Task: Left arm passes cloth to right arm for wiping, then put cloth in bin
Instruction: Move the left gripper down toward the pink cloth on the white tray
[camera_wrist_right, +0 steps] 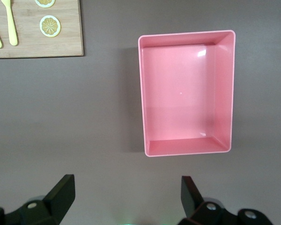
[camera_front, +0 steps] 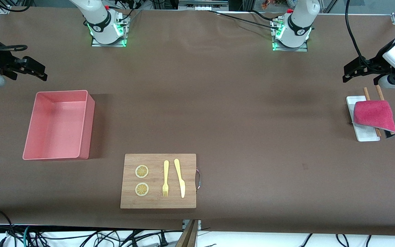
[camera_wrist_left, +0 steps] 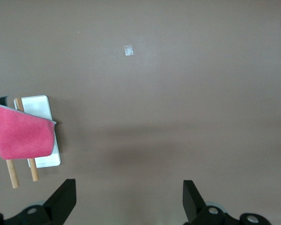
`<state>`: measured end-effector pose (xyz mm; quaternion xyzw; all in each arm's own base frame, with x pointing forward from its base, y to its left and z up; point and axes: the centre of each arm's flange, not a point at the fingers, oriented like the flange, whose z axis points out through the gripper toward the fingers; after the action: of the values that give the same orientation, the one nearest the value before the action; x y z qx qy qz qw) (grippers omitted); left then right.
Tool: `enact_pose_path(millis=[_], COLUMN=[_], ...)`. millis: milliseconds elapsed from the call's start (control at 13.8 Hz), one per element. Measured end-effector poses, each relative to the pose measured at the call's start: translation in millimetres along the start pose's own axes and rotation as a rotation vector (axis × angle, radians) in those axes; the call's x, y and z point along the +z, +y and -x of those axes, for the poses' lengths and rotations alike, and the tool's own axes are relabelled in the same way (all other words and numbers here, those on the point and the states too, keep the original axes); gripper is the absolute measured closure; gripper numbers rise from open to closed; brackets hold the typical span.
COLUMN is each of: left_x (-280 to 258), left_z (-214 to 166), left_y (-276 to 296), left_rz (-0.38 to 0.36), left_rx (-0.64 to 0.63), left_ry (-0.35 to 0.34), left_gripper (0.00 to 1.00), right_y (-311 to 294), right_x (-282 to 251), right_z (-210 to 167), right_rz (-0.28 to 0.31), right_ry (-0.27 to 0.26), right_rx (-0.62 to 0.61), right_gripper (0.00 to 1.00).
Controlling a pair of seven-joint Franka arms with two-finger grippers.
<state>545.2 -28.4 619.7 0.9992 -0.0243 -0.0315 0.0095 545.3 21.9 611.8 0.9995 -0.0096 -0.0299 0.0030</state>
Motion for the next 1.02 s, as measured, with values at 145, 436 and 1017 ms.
enact_pose_path(millis=[145,436,1017], left_x=[-0.9,-2.5,-1.8], left_z=[-0.6,-0.8,4.2], left_y=[-0.2,-1.0,-59.2], left_rz=[0.001,0.001,0.009], left_rx=[-0.001,-0.002,-0.003], left_ry=[0.006,0.012,-0.005], left_gripper=[0.00,0.00,0.00], right_y=[0.0,0.0,-1.0], right_x=[0.1,0.2,0.2], right_z=[0.1,0.3,0.4], right_rz=[0.000,0.000,0.000], right_ry=[-0.001,-0.002,-0.003], right_rx=[0.000,0.000,-0.002], right_gripper=[0.00,0.00,0.00])
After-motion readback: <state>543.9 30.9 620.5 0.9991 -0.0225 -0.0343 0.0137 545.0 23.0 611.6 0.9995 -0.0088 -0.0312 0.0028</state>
